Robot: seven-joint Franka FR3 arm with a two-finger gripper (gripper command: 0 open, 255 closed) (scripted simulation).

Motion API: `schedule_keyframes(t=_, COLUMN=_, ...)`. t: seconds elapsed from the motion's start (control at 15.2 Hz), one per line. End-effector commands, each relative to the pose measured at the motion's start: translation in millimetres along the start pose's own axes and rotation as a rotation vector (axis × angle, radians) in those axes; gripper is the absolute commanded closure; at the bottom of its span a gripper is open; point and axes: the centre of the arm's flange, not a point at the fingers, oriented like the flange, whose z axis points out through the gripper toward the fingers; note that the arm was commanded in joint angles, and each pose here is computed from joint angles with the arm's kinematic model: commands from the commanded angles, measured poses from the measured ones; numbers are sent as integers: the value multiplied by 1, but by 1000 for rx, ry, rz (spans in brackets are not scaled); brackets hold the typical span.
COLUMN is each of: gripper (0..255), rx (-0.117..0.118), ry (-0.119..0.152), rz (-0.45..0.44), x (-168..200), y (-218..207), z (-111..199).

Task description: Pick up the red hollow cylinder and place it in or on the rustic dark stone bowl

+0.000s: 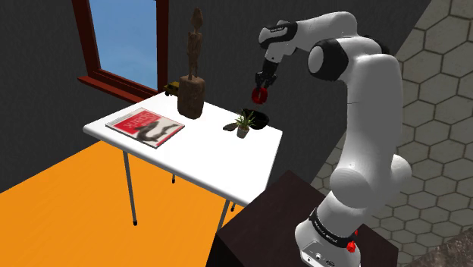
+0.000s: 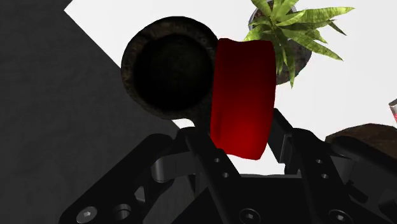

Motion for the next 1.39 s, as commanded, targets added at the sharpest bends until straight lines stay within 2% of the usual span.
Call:
schedule_keyframes(t=0.0, gripper=255, rx=0, ry=-1, rz=-2, x=14, y=20, z=-3)
schedule_keyframes(t=0.2, gripper=255, rx=0, ry=-1, rz=-2, x=40, y=61, z=-11)
schedule_keyframes(t=1.32, gripper=255, rx=0, ry=-1, rz=-2, x=37, y=65, z=78)
